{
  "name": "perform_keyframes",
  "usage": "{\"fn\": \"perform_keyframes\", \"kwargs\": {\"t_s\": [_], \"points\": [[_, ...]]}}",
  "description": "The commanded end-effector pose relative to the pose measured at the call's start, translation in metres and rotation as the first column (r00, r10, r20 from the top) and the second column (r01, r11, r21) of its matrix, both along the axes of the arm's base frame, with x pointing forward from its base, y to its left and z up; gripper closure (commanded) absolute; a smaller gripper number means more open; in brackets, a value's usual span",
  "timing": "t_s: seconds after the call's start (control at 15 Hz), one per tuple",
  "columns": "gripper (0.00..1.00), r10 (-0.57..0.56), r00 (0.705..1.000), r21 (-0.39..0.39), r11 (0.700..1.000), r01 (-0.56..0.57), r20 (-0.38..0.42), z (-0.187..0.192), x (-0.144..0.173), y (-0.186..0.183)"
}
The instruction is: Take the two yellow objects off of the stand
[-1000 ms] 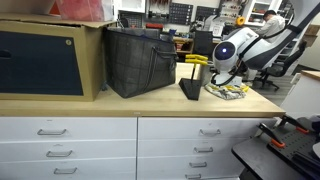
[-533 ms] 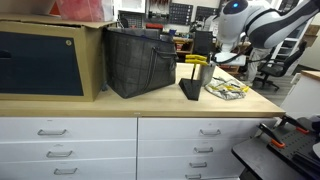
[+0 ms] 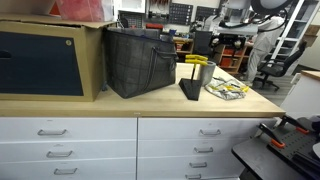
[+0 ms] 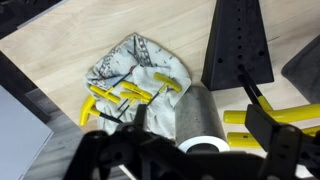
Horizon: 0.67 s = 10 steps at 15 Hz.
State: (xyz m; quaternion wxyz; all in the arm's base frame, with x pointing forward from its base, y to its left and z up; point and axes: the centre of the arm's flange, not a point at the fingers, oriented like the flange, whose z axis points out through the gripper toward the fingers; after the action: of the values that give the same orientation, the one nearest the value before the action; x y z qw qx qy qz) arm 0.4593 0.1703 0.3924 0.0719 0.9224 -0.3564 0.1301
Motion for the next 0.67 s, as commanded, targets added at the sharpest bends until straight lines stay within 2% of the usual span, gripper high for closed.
{"fn": "perform_keyframes", "kwargs": {"t_s": [0.0, 0.27, 0.4, 0.6], "points": [[0.00, 0.071, 0.990, 0.066, 0.996, -0.063, -0.124, 0.048, 0.015, -0.017], [0.00, 0.260, 0.923, 0.118, 0.965, -0.235, -0.284, 0.088, 0.026, -0.034], [0.00, 0.352, 0.874, 0.122, 0.936, -0.330, -0.335, 0.105, 0.028, -0.043], [0.00, 0.470, 0.793, 0.109, 0.877, -0.467, -0.386, 0.123, 0.028, -0.052]]}}
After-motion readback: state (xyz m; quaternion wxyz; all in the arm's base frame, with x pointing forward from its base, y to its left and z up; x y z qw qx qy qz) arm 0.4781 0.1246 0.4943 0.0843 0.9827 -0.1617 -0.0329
